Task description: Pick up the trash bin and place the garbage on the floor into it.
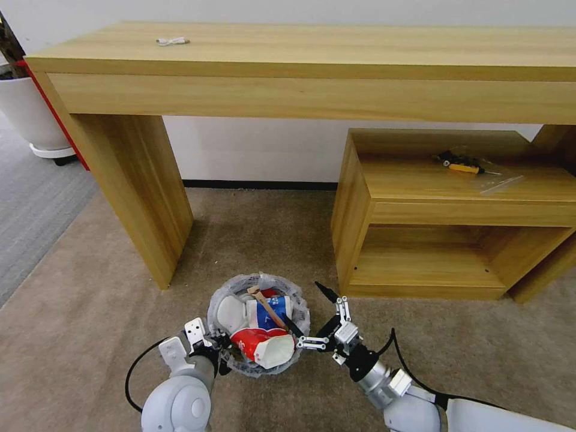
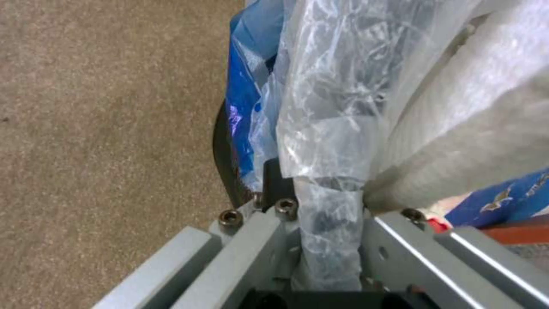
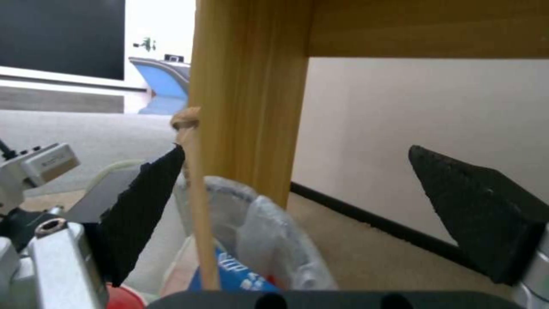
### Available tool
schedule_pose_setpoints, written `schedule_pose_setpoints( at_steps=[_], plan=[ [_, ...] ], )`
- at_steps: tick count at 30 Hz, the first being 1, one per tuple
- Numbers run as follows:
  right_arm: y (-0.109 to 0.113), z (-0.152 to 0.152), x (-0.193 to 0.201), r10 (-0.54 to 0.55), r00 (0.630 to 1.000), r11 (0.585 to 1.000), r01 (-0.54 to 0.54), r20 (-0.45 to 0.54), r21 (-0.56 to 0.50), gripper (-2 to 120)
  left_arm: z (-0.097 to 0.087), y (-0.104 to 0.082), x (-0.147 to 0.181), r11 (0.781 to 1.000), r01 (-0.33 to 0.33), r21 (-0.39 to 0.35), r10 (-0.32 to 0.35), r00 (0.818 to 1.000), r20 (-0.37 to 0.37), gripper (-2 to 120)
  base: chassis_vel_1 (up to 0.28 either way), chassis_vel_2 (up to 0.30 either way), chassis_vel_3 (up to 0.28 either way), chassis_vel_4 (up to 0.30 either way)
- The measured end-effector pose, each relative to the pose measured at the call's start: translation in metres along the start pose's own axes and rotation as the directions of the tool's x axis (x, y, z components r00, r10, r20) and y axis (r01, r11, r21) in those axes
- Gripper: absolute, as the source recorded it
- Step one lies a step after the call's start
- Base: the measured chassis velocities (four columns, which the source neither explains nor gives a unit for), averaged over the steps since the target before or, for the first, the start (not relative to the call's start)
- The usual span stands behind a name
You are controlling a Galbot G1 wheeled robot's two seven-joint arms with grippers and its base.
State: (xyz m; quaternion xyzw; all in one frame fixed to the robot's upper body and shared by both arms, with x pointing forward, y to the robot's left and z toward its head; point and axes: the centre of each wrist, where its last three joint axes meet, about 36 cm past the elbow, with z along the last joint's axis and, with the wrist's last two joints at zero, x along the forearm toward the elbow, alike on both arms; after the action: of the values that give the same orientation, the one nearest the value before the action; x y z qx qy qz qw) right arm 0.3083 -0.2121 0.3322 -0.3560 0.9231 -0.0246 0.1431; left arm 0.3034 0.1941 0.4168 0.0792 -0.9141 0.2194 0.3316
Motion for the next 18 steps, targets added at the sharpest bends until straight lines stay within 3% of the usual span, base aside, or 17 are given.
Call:
schedule_pose_setpoints(
  at_steps=[6, 12, 18],
  plan=[
    [-0.014, -0.009, 0.008, 0.023, 1.0, 0.999, -0.023, 0.006, 0.023, 100, -0.007, -0.001, 0.002, 1.0, -0.004, 0.017, 0.004, 1.0, 0.005, 0, 0.0, 0.0, 0.0, 0.0],
    [-0.039, -0.023, 0.02, 0.053, 0.998, 0.995, -0.055, 0.022, 0.078, 100, -0.023, -0.004, 0.009, 0.995, -0.03, 0.095, 0.031, 0.999, -0.011, 0, 0.0, 0.0, 0.0, 0.0],
    [-0.053, -0.027, 0.032, 0.066, 0.998, 0.99, -0.068, 0.024, 0.125, 100, -0.038, 0.01, 0.015, 0.992, 0.016, 0.125, -0.01, 0.999, -0.049, 0, 0.0, 0.0, 0.0, 0.0]
  ],
)
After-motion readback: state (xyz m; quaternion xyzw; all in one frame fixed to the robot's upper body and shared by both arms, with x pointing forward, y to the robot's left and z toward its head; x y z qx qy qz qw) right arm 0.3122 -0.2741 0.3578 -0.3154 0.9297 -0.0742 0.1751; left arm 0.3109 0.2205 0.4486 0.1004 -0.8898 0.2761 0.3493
